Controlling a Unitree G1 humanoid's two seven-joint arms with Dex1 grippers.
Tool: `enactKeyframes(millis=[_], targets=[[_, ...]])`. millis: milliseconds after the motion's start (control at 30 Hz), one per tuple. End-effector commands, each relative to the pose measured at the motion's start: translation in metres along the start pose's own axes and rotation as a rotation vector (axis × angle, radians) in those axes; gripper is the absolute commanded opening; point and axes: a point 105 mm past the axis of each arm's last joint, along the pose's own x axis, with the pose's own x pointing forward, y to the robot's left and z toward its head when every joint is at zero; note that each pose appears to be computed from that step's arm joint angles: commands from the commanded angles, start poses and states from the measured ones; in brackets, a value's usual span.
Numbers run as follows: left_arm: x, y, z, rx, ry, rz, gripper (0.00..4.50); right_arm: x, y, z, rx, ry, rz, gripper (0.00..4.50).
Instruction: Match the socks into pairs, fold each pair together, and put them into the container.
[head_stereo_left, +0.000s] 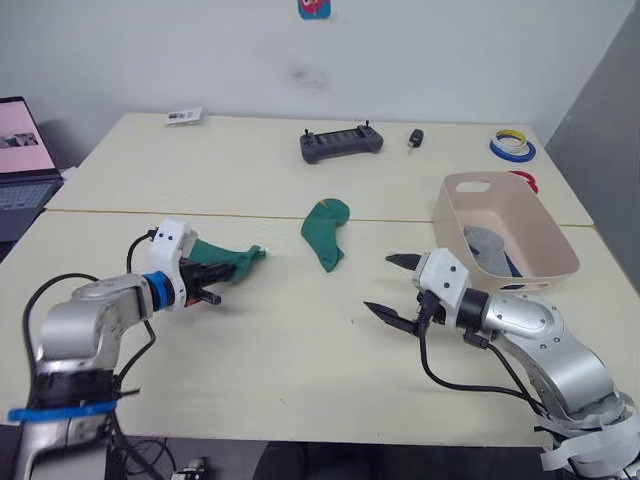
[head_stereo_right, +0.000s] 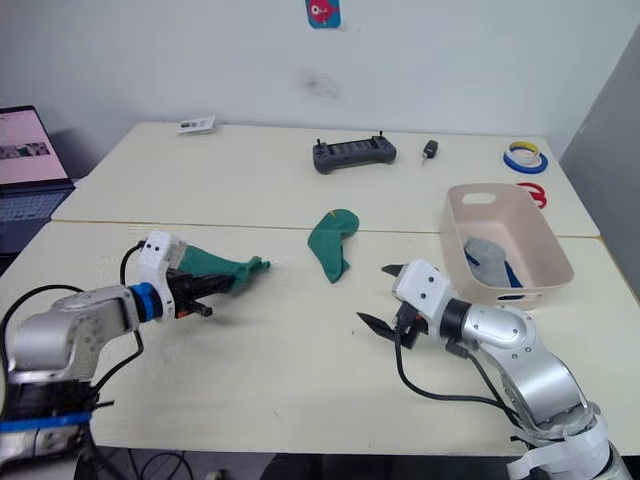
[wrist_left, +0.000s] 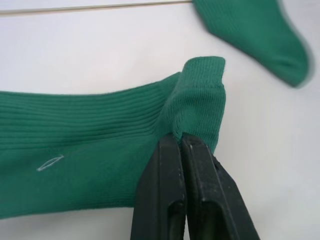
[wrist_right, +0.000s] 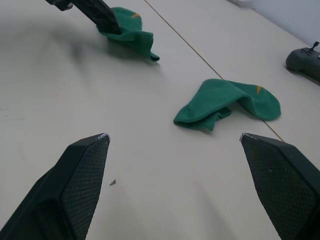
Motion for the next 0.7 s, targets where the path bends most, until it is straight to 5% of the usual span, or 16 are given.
enactKeyframes(millis=[33, 133, 400, 700], targets=[[0.002, -0.054, -0.005, -0.041, 0.003, -0.135, 0.03, -0.006, 0.002, 0.009, -0.032, -0.029, 0.015, 4.50], [0.013, -0.091, -0.021, -0.081, 0.031, -0.218, 0.03, -0.009, 0.004, 0.007, -0.035, -0.014, 0.027, 4.50], [0.038, -0.120, -0.029, -0.125, -0.030, -0.209, 0.03, -0.014, 0.005, 0.005, -0.042, 0.009, 0.035, 4.50], [0.003, -0.131, -0.013, 0.085, -0.116, -0.301, 2.60, -0.018, 0.006, 0.001, -0.044, 0.026, 0.046, 4.50]])
